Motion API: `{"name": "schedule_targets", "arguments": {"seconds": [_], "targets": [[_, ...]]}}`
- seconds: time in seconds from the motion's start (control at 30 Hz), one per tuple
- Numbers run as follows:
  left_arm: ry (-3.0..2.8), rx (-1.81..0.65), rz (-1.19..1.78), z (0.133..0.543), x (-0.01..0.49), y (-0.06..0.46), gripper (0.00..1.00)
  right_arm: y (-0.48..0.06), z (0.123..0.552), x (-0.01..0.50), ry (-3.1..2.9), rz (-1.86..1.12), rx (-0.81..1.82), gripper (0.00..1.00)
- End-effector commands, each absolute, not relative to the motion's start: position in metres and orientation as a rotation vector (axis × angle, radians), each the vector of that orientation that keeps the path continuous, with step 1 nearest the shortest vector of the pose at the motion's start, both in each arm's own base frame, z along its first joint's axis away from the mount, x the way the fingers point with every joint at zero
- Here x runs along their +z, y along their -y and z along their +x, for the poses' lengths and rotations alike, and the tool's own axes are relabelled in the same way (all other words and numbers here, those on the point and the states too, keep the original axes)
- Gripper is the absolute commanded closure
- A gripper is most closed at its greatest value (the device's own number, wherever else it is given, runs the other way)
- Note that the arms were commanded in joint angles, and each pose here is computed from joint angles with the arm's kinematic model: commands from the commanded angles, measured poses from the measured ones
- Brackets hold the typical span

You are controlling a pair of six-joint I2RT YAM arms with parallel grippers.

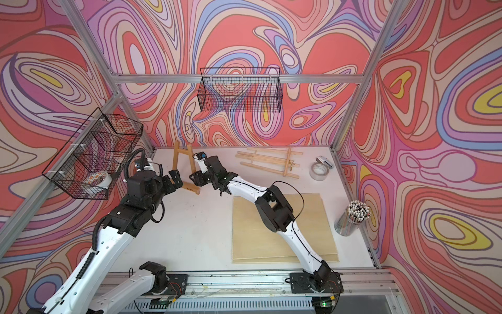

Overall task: Disassemble the easel
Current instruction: Pick up the easel at the center of the board.

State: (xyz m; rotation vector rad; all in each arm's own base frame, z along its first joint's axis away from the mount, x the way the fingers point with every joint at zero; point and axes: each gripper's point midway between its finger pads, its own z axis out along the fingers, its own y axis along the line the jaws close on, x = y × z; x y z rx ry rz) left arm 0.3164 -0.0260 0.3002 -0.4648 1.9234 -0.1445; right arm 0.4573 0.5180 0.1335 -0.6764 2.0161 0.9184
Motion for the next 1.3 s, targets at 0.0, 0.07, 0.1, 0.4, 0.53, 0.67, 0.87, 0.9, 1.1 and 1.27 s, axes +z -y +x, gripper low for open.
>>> {"name": "schedule_targets", "arguments": {"seconds": [0.0,0.07,0.1,0.4,0.53,0.67,0.87,0.9,1.1,1.27], "targets": [[-1.864,-0.112,-0.482,0.315,0.310,0.017,0.00,-0.518,0.464,0.158,-1.931,-0.657,0.909,0.40],[-1.863,-0.121,-0.480,0.316,0.310,0.018,0.00,-0.522,0.463,0.158,-1.905,-0.673,0.934,0.41],[-1.864,-0.126,-0.476,0.317,0.309,0.019,0.00,-0.526,0.461,0.155,-1.898,-0.688,0.956,0.43],[-1.867,-0.119,-0.473,0.317,0.308,0.019,0.00,-0.545,0.474,0.136,-1.857,-0.645,1.047,0.52],[-1.857,-0.124,-0.470,0.316,0.310,0.019,0.00,-0.549,0.479,0.134,-1.828,-0.619,1.068,0.61],[-1.864,-0.120,-0.469,0.316,0.308,0.019,0.00,-0.552,0.476,0.133,-1.813,-0.640,1.076,0.72],[-1.865,-0.086,-0.477,0.315,0.306,0.014,0.00,-0.553,0.466,0.139,-1.788,-0.702,1.053,0.85],[-1.867,-0.080,-0.479,0.315,0.306,0.014,0.00,-0.554,0.464,0.140,-1.787,-0.715,1.047,0.87],[-1.869,-0.074,-0.480,0.315,0.304,0.014,0.00,-0.554,0.447,0.157,-1.745,-0.775,1.033,0.98],[-1.864,-0.053,-0.472,0.313,0.307,0.013,0.00,-0.542,0.432,0.182,-1.711,-0.805,1.026,1.00]]}}
